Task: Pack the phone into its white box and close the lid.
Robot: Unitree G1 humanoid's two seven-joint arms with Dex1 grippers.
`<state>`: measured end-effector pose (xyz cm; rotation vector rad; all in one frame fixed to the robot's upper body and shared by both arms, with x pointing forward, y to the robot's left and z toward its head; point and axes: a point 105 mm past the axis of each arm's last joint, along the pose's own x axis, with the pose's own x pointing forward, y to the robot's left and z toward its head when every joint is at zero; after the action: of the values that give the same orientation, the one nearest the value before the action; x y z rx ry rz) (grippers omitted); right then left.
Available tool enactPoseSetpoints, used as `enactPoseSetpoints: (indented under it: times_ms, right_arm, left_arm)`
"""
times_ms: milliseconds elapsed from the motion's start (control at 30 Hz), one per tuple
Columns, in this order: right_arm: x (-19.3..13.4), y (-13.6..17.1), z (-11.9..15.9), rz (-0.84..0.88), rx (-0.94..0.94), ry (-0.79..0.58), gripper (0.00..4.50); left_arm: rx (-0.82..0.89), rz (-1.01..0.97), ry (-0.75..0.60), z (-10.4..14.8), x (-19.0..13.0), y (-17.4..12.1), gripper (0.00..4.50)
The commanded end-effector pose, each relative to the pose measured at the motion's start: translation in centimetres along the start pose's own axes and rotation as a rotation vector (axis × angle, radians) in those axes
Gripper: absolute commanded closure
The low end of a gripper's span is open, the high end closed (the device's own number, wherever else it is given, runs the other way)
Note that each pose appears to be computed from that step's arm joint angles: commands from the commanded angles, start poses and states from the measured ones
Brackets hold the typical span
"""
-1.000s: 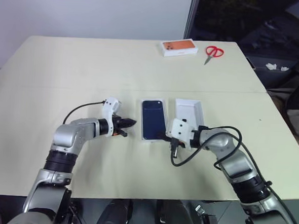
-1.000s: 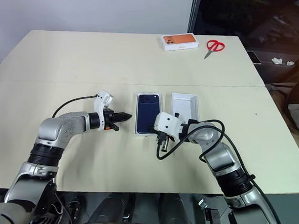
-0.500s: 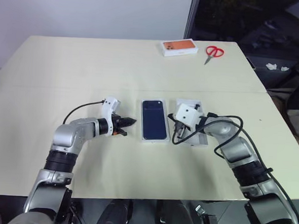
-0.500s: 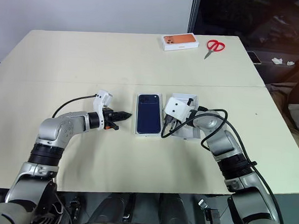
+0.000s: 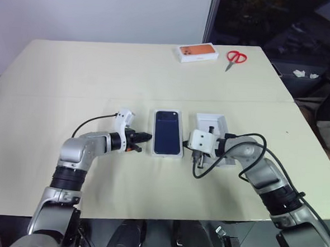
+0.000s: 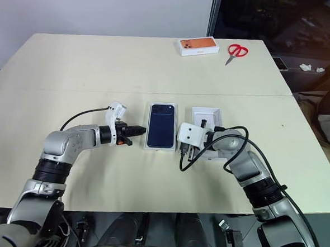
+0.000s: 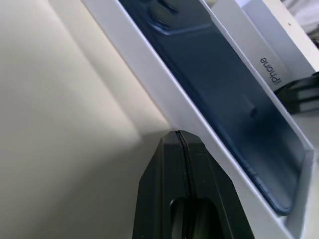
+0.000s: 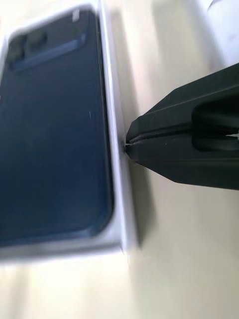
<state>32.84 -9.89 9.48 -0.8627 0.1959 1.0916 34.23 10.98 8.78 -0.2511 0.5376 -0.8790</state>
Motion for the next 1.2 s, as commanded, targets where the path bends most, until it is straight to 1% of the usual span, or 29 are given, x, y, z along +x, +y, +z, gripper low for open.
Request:
enactPoseSetpoints:
  times_ms: [33,100,167,200,333,433,567,633,767,867,1000,1100,1200]
  right_arm:
    - [0.3,0.3,1.3,0.021,-0.014,-0.044,4.45]
    - [0.2,0.2,1.1,0.017,-0.013,-0.040,4.45]
    - [-0.3,0.4,1.2,0.035,0.007,-0.056,4.45]
    - [-0.5,0.6,1.2,0.042,0.006,-0.059,4.45]
    - [-0.8,0.9,1.1,0.052,-0.001,-0.060,4.45]
    - [-0.6,0.4,1.1,0.017,-0.022,-0.054,4.45]
    - [-0.2,-1.1,0.3,-0.063,-0.082,0.006,4.45]
    - [-0.1,-1.8,0.4,-0.090,-0.080,-0.001,4.45]
    - [0.6,-3.1,0.7,-0.143,-0.098,-0.005,4.45]
    - [1.1,-3.8,0.5,-0.169,-0.120,0.011,4.45]
    - [1.7,-4.4,0.0,-0.194,-0.141,0.032,4.45]
    - [2.0,-4.5,0.0,-0.202,-0.133,0.027,4.45]
    - [2.2,-4.2,0.3,-0.185,-0.123,0.008,4.45]
  left_arm:
    - [0.036,-0.088,0.011,0.3,-0.2,-1.8,4.50]
    - [0.006,-0.119,0.020,0.4,-1.2,-1.9,4.50]
    - [0.019,-0.103,0.057,-0.2,-2.4,-1.0,4.50]
    - [0.018,-0.100,0.052,-0.1,-2.7,-0.8,4.50]
    - [0.018,-0.155,0.041,0.0,-2.7,-2.1,4.50]
    - [0.026,-0.132,0.007,0.0,-2.0,-2.0,4.50]
    - [0.079,-0.073,-0.017,0.2,-1.1,-1.5,4.50]
    - [0.088,-0.054,-0.042,0.9,-0.8,-1.3,4.50]
    - [0.124,0.024,-0.085,2.4,-0.1,0.0,4.50]
    - [0.139,0.060,-0.080,2.5,0.0,0.9,4.50]
    - [0.140,0.111,-0.097,3.1,1.3,2.0,4.50]
    - [0.129,0.085,-0.045,2.1,2.4,1.6,4.50]
    - [0.121,0.017,0.000,1.2,2.8,0.4,4.50]
